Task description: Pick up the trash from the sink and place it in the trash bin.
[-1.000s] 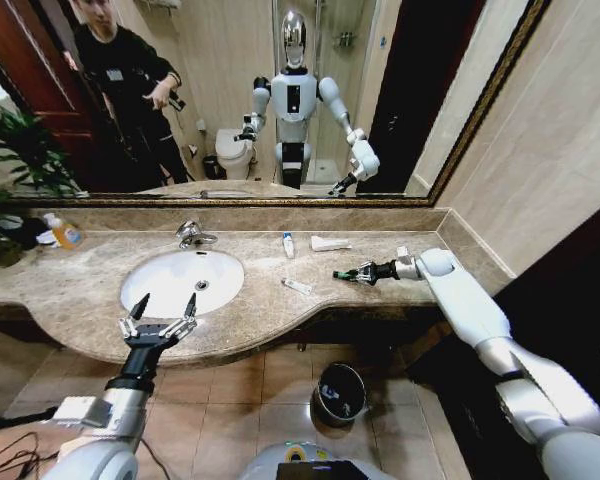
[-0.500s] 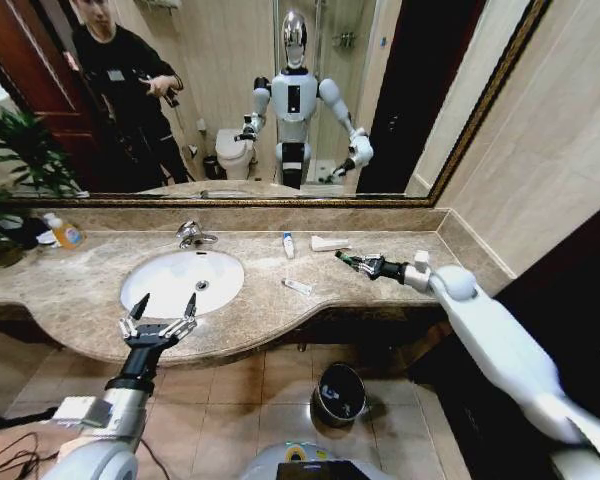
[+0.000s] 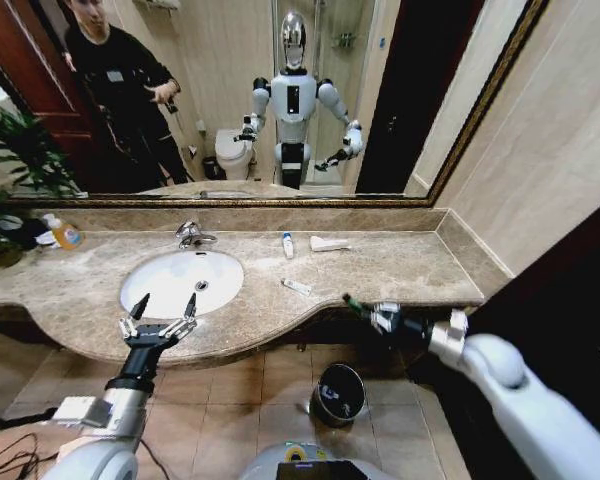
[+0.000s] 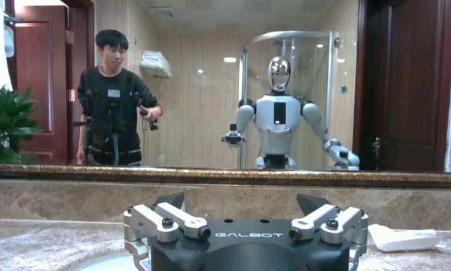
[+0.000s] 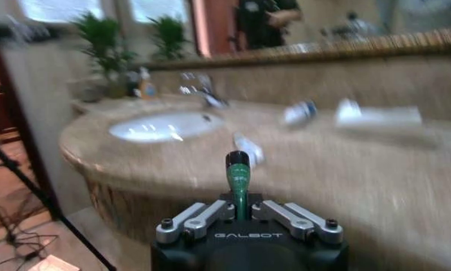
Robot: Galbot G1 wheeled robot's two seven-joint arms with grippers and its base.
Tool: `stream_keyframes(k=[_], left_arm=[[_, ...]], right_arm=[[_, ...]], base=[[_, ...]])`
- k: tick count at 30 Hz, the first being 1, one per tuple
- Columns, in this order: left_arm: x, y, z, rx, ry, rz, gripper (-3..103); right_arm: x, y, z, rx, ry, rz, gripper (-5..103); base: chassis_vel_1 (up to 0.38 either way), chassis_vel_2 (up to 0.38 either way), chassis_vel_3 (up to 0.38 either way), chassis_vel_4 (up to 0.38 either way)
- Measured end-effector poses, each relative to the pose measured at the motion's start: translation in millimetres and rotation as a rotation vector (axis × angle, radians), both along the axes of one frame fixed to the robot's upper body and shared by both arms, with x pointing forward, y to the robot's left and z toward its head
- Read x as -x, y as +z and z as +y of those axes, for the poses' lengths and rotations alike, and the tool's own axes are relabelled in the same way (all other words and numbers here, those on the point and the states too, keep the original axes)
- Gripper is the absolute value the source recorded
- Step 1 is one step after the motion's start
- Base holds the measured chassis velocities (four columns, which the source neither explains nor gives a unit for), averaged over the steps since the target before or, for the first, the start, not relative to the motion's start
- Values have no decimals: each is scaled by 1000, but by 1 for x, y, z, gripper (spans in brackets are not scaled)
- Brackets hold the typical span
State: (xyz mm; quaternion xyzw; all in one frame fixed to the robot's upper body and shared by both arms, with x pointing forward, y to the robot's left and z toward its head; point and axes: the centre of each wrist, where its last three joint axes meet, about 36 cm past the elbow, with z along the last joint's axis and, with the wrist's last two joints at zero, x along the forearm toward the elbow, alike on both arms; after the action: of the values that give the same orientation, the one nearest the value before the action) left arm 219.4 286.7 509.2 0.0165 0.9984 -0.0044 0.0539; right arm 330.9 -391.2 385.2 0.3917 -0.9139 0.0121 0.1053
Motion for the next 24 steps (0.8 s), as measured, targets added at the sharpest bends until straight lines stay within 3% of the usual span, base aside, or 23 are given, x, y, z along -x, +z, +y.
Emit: stream_keyframes(k=[3,7,10,12,17,24], left_arm=[[0,0,0,0,0,0,100],[0,0,0,0,0,0,100],[0,0,0,0,0,0,100],[0,0,0,0,0,0,100],[0,0,0,0,0,0,100],[0,0,0,0,0,0,100]], right_arm=[[17,-44,4,-6,-84,38,7],[37,-112,8,49,-246,84,7],[42,-128,11,67,-298,96,7],[59,-179,22,130,-469,129,7],[72,-228,39,173,-560,155,7],[81,-273,60,184,-570,188,7]], base=[[0,0,0,0],[0,0,0,0],[0,0,0,0],[0,0,0,0],[0,0,0,0],[0,0,0,0]])
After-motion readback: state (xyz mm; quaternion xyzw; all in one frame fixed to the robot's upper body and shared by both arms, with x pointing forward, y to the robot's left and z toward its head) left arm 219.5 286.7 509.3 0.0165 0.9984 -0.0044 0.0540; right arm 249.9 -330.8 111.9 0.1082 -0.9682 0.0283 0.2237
